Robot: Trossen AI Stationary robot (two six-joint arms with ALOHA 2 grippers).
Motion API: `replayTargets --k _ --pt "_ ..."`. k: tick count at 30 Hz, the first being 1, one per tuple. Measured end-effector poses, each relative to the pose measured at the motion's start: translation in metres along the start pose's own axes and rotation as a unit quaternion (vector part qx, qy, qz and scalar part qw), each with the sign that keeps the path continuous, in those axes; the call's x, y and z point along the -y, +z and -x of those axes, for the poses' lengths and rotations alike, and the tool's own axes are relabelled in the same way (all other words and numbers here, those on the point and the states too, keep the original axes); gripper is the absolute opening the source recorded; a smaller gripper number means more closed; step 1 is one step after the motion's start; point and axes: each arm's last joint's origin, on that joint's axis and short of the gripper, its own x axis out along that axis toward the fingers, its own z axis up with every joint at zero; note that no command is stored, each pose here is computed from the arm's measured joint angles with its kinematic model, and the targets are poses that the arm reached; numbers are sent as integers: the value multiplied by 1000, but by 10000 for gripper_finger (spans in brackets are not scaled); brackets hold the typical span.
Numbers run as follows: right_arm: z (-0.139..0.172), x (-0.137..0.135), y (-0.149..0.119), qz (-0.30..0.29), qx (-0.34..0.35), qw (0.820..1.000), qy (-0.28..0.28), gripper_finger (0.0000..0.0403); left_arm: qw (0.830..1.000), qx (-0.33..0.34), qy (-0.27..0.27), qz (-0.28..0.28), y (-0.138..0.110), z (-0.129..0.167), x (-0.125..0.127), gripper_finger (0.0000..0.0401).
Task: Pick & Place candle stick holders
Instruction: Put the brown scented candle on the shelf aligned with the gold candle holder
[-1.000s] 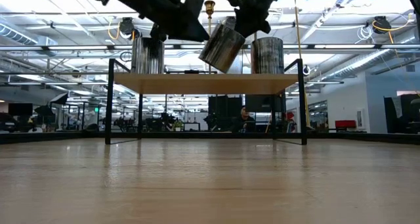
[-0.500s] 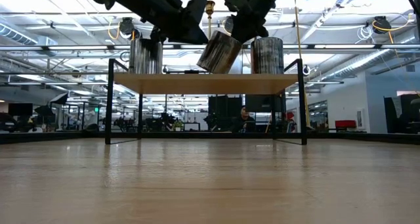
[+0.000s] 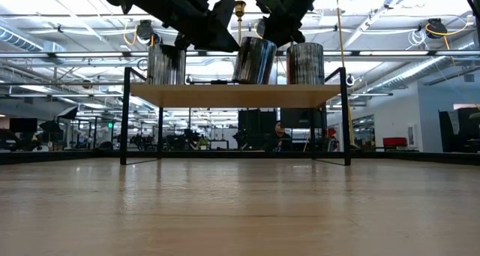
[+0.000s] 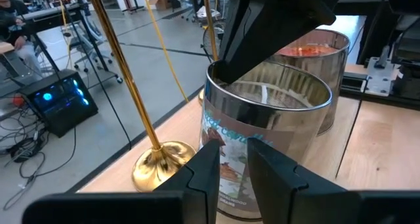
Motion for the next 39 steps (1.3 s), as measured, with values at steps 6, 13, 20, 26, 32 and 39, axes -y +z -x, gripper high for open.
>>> replayTargets --k 6,13,20,26,32,39 --pt "0 1 0 9 1 1000 1 11 1000 0 0 -2 0 0 0 85" --pt "0 0 2 19 7 1000 4 42 1000 -1 -2 -7 -1 0 0 85" --pt "-8 0 -1 22 26 999 7 70 1000 -2 -1 -9 -1 0 0 85" --pt "-14 2 -1 49 45 998 6 70 1000 -3 -1 -16 -1 0 0 85" --pt "12 -9 1 84 80 993 22 67 1000 1 -7 -30 1 4 2 85" --pt "61 -30 -11 148 86 984 55 71 999 35 -30 -29 18 29 2 85"
